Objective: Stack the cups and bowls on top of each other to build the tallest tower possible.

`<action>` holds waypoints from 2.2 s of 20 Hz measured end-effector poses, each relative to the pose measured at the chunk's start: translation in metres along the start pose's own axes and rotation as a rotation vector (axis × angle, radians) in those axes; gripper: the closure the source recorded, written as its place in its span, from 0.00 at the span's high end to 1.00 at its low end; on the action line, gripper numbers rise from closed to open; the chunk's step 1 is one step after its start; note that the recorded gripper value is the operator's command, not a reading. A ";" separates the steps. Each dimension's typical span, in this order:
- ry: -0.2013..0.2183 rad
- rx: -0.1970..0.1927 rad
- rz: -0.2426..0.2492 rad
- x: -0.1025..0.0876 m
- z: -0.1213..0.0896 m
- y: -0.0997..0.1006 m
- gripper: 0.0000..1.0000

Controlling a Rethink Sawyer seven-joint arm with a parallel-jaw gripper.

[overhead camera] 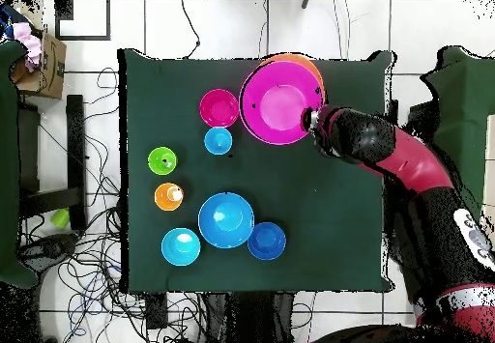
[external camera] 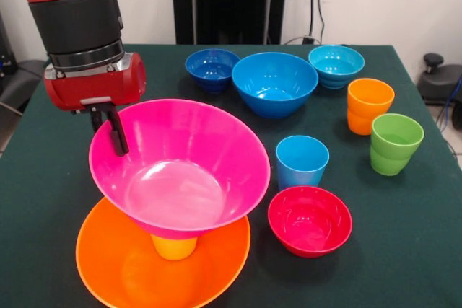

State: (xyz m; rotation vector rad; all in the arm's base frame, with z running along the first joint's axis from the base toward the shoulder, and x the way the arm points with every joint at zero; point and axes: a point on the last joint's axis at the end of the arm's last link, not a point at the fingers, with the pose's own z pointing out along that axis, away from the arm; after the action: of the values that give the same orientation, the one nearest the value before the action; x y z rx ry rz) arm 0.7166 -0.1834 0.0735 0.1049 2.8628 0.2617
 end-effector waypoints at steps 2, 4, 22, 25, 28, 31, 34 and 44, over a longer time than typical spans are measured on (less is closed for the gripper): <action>0.000 0.000 0.000 0.000 0.000 0.000 0.00; 0.000 0.000 0.000 0.000 0.000 0.000 0.00; 0.005 -0.004 0.002 0.002 0.004 0.000 0.00; 0.005 -0.004 0.002 0.002 0.004 0.000 0.00; 0.005 -0.004 0.002 0.002 0.004 0.000 0.00; 0.005 -0.004 0.002 0.002 0.004 0.000 0.00; 0.005 -0.004 0.002 0.002 0.004 0.000 0.00; 0.010 -0.002 0.005 0.005 0.005 -0.002 1.00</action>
State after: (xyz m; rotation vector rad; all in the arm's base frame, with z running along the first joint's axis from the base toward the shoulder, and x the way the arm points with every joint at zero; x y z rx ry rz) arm 0.7132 -0.1840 0.0668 0.1112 2.8729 0.2664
